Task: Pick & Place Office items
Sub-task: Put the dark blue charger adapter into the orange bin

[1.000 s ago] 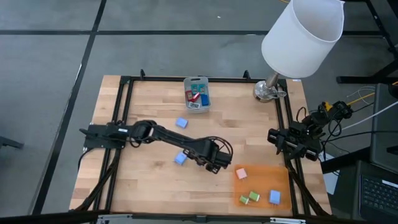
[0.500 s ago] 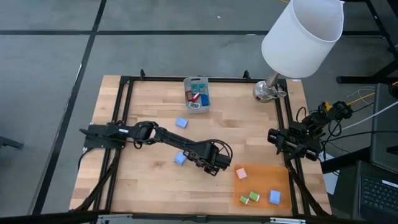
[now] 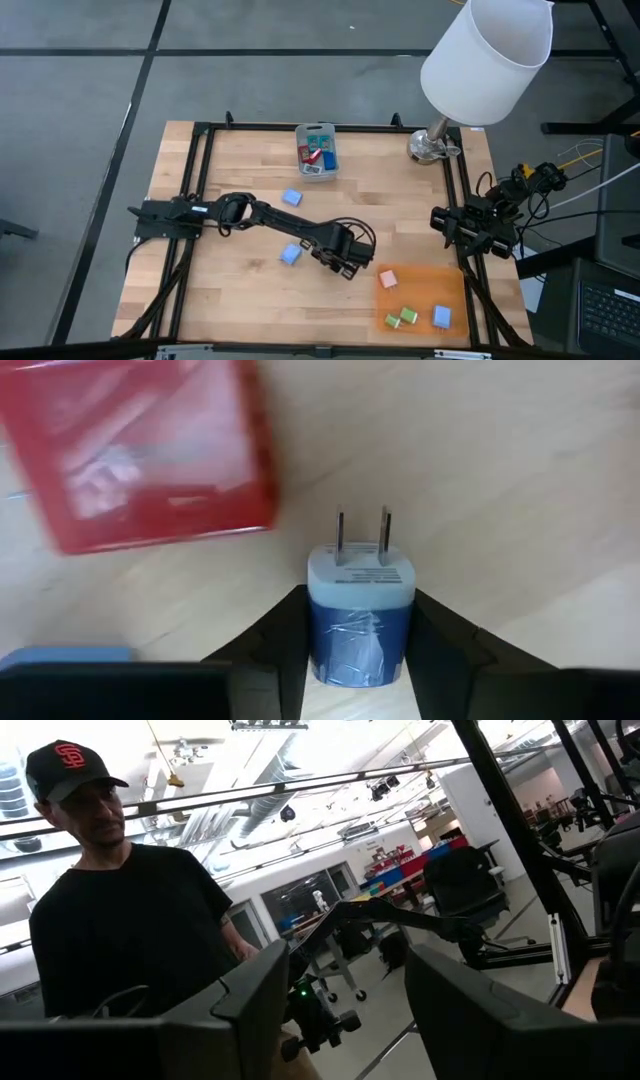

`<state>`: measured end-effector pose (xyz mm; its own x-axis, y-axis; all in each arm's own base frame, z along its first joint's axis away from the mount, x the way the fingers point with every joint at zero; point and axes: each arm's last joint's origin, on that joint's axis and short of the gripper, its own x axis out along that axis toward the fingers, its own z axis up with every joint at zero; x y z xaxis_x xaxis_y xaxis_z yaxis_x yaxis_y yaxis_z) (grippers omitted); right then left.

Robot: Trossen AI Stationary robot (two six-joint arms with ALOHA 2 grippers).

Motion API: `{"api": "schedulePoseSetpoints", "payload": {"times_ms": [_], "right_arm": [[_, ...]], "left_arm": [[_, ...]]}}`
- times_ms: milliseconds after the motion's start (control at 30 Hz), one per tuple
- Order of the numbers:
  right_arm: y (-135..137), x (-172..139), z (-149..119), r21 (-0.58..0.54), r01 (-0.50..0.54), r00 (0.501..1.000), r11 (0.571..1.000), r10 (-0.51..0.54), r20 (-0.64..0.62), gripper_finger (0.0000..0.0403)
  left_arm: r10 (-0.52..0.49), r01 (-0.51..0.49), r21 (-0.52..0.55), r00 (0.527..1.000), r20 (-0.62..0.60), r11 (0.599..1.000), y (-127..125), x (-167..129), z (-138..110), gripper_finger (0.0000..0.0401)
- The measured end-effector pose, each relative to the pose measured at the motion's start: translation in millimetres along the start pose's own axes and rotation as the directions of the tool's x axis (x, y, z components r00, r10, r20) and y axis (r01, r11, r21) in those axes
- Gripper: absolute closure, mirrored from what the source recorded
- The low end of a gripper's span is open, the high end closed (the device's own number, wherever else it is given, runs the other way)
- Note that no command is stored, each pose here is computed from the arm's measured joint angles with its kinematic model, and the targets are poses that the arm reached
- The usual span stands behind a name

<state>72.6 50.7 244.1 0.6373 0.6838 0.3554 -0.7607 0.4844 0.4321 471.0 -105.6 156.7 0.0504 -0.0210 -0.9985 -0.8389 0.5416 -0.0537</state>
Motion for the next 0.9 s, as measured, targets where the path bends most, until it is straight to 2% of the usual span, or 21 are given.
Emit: {"api": "schedulePoseSetpoints", "payload": {"times_ms": [200,267,467,567,667,767,867,900], "right_arm": [[0,0,0,0.0,0.0,1.0,1.0,0.0,0.0,0.0202],[0,0,0,0.0,0.0,1.0,1.0,0.0,0.0,0.0202],[0,0,-1,0.001,-0.004,1.0,1.0,0.004,-0.009,0.0202],[0,0,-1,0.0,-0.006,1.0,1.0,0.006,-0.018,0.0202],[0,0,-1,0.001,-0.008,1.0,1.0,0.009,-0.021,0.0202],[0,0,-1,0.001,-0.009,1.0,1.0,0.009,-0.021,0.0202],[0,0,-1,0.001,-0.009,1.0,1.0,0.009,-0.021,0.0202],[0,0,-1,0.0,-0.009,1.0,1.0,0.009,-0.02,0.0202]], "left_arm": [[-0.165,0.164,0.021,0.985,0.051,0.986,-15,-4,5,0.0278],[-0.192,0.191,0.022,0.978,0.081,0.981,-17,-10,6,0.0278],[-0.185,0.185,0.018,0.961,0.207,0.983,-4,-51,15,0.0278],[-0.2,0.203,0.019,0.933,0.298,0.979,5,-76,25,0.0278],[-0.258,0.26,0.049,0.882,0.395,0.964,10,-103,33,0.0278],[-0.359,0.346,0.118,0.808,0.467,0.931,9,-127,39,0.0278],[-0.506,0.447,0.245,0.688,0.52,0.86,-2,-146,43,0.0278],[-0.567,0.49,0.294,0.638,0.521,0.821,-7,-152,44,0.0278]]}}
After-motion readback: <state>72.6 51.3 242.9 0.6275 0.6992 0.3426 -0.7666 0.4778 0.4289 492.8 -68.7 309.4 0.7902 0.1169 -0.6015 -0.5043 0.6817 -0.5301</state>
